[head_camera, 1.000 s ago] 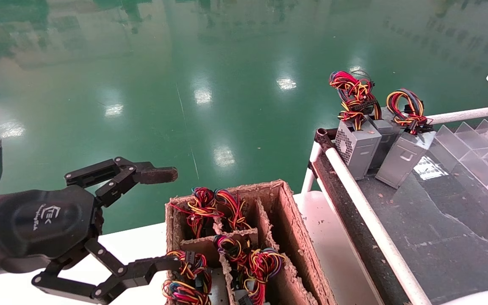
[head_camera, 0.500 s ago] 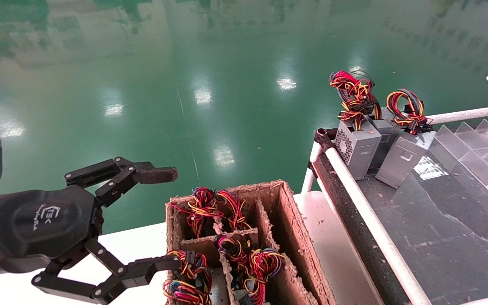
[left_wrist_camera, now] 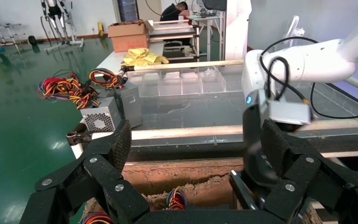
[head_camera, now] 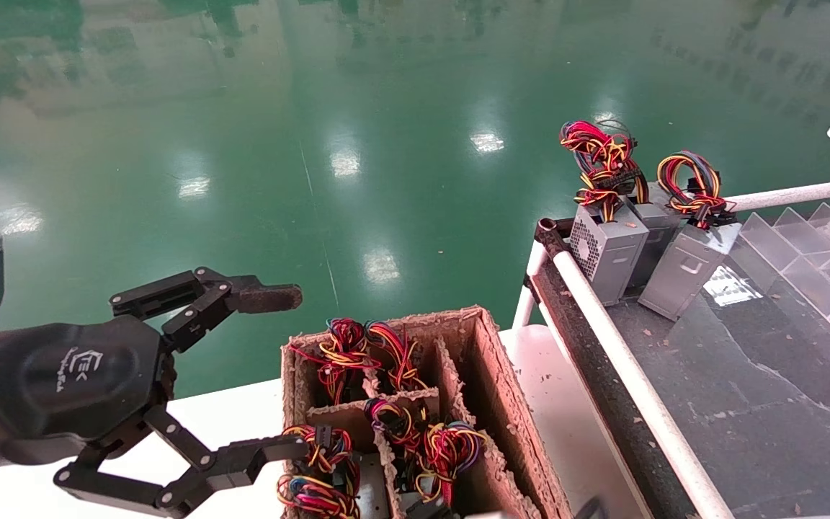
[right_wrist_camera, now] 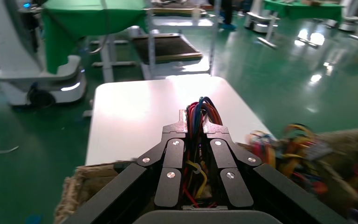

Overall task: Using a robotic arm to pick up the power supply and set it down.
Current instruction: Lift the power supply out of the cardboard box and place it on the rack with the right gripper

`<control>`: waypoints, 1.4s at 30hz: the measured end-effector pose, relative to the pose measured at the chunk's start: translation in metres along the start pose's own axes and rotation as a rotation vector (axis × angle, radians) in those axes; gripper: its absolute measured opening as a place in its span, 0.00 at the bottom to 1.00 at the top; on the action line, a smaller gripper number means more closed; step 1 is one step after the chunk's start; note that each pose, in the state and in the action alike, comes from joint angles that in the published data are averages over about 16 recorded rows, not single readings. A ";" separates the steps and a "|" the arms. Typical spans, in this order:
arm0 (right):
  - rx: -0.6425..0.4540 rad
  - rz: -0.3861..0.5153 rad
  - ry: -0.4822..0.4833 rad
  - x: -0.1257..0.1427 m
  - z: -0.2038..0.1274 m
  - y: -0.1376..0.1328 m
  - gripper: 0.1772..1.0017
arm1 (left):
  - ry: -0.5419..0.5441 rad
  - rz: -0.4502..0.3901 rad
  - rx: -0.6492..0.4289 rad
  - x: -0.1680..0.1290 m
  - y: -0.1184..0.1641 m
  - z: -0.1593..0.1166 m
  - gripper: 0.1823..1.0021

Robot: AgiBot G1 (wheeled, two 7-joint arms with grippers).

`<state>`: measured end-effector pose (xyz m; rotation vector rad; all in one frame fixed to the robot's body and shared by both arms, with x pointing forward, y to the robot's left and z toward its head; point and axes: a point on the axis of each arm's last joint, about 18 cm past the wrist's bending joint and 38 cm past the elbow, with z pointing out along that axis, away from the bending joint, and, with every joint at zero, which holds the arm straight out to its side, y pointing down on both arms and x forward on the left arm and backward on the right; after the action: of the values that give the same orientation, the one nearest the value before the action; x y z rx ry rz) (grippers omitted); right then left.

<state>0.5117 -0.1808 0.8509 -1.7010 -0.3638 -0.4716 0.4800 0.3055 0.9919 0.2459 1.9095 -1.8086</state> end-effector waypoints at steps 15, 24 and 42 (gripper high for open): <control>0.135 0.081 0.170 0.027 -0.072 -0.053 0.07 | 0.000 0.000 0.000 0.000 0.000 0.000 1.00; 0.244 0.075 0.228 0.037 -0.119 -0.101 0.07 | 0.000 0.000 0.000 0.000 0.000 0.000 1.00; 0.191 -0.073 0.553 0.076 -0.230 -0.136 0.07 | 0.000 0.000 0.000 0.000 0.000 0.000 1.00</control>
<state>0.4863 -0.3844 1.0389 -1.3106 -0.0630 -0.9033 0.4800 0.3055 0.9919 0.2459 1.9095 -1.8086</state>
